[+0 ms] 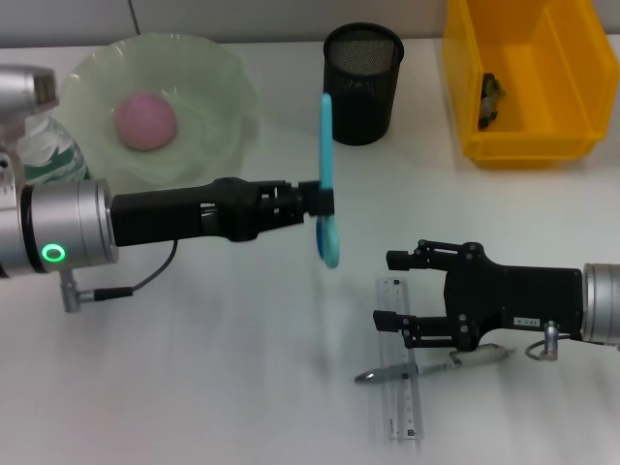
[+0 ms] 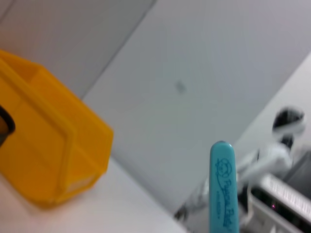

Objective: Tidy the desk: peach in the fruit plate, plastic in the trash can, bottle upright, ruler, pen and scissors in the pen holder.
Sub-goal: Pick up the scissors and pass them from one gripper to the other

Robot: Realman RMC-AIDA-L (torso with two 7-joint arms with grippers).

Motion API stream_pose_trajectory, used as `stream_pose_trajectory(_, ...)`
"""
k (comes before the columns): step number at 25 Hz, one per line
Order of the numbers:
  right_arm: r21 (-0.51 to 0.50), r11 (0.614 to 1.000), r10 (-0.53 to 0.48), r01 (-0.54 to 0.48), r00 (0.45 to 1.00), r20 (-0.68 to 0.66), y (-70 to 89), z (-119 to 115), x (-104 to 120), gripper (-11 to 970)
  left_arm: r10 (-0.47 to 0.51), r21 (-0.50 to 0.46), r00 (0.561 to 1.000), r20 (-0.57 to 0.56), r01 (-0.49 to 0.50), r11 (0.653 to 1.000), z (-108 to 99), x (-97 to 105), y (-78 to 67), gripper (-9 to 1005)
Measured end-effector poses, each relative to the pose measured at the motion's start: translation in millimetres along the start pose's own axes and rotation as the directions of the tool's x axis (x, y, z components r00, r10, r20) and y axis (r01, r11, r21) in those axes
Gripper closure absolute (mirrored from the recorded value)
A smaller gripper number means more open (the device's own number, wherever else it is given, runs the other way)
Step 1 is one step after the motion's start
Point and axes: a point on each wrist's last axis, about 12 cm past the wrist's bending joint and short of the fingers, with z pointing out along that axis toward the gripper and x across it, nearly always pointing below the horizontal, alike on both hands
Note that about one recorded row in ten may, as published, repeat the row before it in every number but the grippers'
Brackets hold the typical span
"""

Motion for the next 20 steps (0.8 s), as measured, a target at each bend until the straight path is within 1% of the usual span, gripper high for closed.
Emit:
stream_pose_trajectory(2, 0.006, 1.0, -0.002, 0.002, 1.0, 0.009, 1.0, -0.8, 0.7, 187, 0.0, 0.0, 1.0, 0.0, 0.0, 1.0, 0.0, 0.0, 0.0, 749)
stream_pose_trajectory(5, 0.032, 0.999, -0.004, 0.002, 0.997, 0.072, 6.3, -4.9, 2.1, 186, -0.073, 0.007, 0.991, 0.11, 0.073, 0.997, -0.8, 13.4, 1.1, 750)
stream_pose_trajectory(6, 0.045, 0.999, -0.005, 0.001, 0.995, 0.095, 8.0, -6.5, 3.1, 187, -0.121, 0.011, 0.979, 0.167, 0.121, 0.993, -0.1, 20.9, 1.8, 750)
stream_pose_trajectory(9, 0.077, 0.997, -0.001, -0.01, 0.99, 0.14, 12.3, -9.0, 7.7, 188, -0.163, 0.02, 0.962, 0.217, 0.163, 0.986, 0.9, 26.5, 1.9, 751)
stream_pose_trajectory(10, 0.102, 0.995, 0.001, -0.019, 0.985, 0.175, 16.2, -8.4, 11.7, 188, -0.203, 0.026, 0.945, 0.256, 0.203, 0.979, 1.8, 32.4, 1.9, 751)
stream_pose_trajectory(12, 0.116, 0.993, -0.001, -0.022, 0.982, 0.191, 18.2, -7.7, 13.8, 187, -0.219, 0.027, 0.937, 0.273, 0.22, 0.975, 2.3, 35.1, 2.1, 751)
stream_pose_trajectory(13, 0.147, 0.989, -0.009, -0.024, 0.976, 0.22, 22.2, -5.8, 17.8, 187, -0.237, 0.026, 0.926, 0.294, 0.24, 0.97, 2.6, 38.3, 2.6, 752)
stream_pose_trajectory(14, 0.147, 0.989, -0.009, -0.024, 0.976, 0.22, 22.2, -5.8, 17.8, 187, -0.263, 0.022, 0.909, 0.324, 0.27, 0.963, 2.9, 43.2, 3.3, 752)
stream_pose_trajectory(15, 0.184, 0.983, -0.021, -0.027, 0.968, 0.251, 27.5, -2.6, 21.8, 187, -0.285, 0.02, 0.89, 0.355, 0.298, 0.954, 2.8, 47.5, 3.9, 752)
stream_pose_trajectory(16, 0.184, 0.983, -0.021, -0.027, 0.968, 0.251, 27.5, -2.6, 21.8, 186, -0.285, 0.02, 0.89, 0.355, 0.298, 0.954, 2.8, 47.5, 3.9, 752)
stream_pose_trajectory(17, 0.199, 0.98, -0.029, -0.025, 0.964, 0.263, 29.6, -0.9, 23.1, 186, -0.3, 0.017, 0.877, 0.376, 0.318, 0.948, 2.4, 50.1, 4.5, 753)
stream_pose_trajectory(18, 0.226, 0.974, -0.041, -0.026, 0.957, 0.288, 34.2, 3.4, 25.1, 186, -0.332, 0.01, 0.844, 0.421, 0.361, 0.932, 1.5, 56.4, 5.9, 753)
stream_pose_trajectory(19, 0.226, 0.974, -0.041, -0.026, 0.957, 0.288, 34.2, 3.4, 25.1, 186, -0.332, 0.01, 0.844, 0.421, 0.361, 0.932, 1.5, 56.4, 5.9, 753)
stream_pose_trajectory(20, 0.25, 0.968, -0.061, -0.018, 0.951, 0.304, 38.3, 7.5, 26.2, 186, -0.356, 0.004, 0.819, 0.45, 0.397, 0.918, 0.9, 62.2, 6.7, 754)
